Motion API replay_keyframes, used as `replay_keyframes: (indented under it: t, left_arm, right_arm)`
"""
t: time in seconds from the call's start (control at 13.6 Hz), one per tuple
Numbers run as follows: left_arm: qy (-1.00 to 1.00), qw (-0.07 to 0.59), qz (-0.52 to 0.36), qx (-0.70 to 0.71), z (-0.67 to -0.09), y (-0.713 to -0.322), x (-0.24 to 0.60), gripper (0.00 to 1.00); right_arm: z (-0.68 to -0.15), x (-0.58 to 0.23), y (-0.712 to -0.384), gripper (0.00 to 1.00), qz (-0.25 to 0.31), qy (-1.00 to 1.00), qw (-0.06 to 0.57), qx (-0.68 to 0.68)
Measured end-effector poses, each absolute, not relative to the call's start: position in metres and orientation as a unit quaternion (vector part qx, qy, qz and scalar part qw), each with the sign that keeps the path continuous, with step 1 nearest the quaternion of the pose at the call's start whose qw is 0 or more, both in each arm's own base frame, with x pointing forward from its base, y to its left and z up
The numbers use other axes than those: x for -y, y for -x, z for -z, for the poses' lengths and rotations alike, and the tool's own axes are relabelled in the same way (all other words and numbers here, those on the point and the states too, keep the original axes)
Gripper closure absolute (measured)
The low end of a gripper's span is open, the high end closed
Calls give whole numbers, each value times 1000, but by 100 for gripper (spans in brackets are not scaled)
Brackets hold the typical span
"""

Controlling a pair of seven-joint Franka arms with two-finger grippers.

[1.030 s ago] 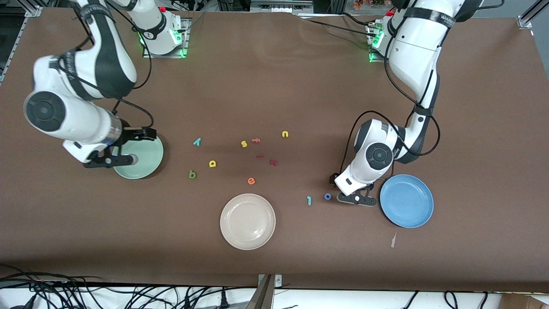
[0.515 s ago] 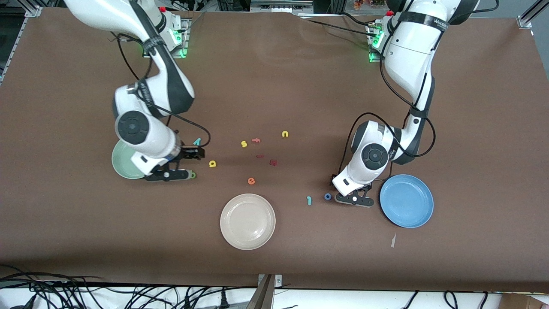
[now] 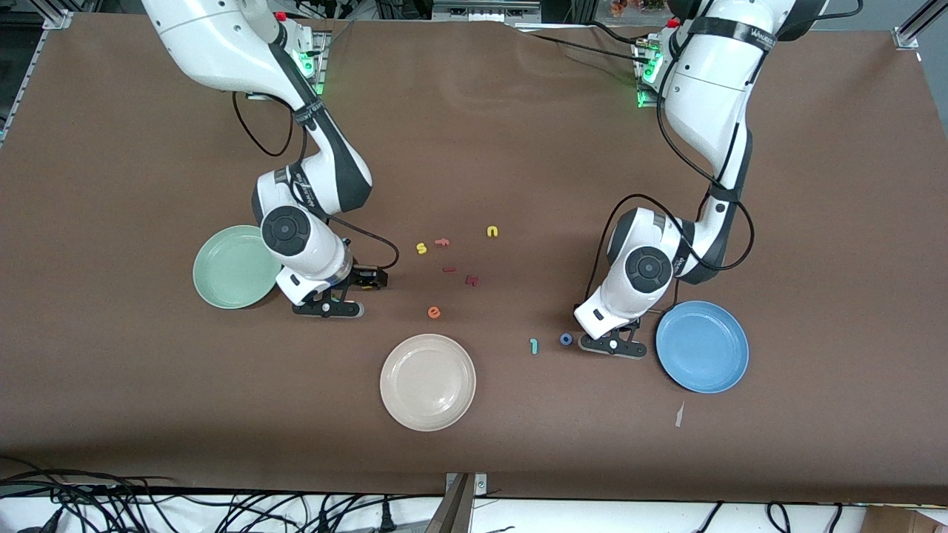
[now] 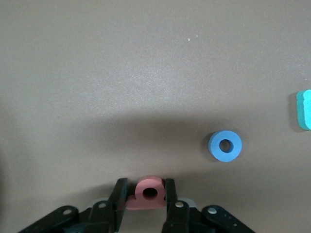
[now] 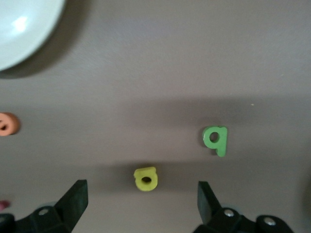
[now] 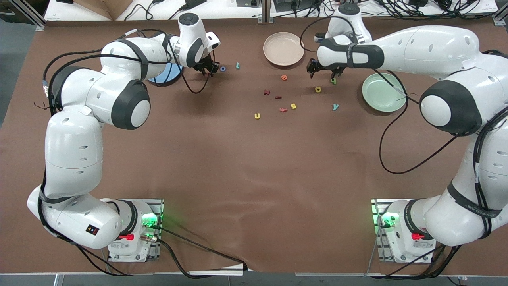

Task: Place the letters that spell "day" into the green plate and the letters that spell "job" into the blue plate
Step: 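Grasp the pink letter with the left gripper while the right gripper grasps the yellow letter, then drop the pink letter into the blue plate with the left gripper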

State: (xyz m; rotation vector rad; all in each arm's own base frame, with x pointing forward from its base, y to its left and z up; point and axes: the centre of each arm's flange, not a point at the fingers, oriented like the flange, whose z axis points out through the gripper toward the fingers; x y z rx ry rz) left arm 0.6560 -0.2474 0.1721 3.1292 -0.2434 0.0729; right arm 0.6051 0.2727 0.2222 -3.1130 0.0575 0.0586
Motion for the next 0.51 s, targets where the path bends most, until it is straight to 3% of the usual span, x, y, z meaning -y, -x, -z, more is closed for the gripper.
replay_keyframes:
  t: [0.29, 0.51]
  left_arm:
    - [-997, -7, -33, 67, -186, -666, 232, 63]
    - [-998, -16, -33, 47, -231, -678, 205, 63]
  right_arm:
    - [-197, -276, -601, 0, -20, 1000, 16, -18]
    - [-186, -280, -595, 4, -29, 999, 17, -19]
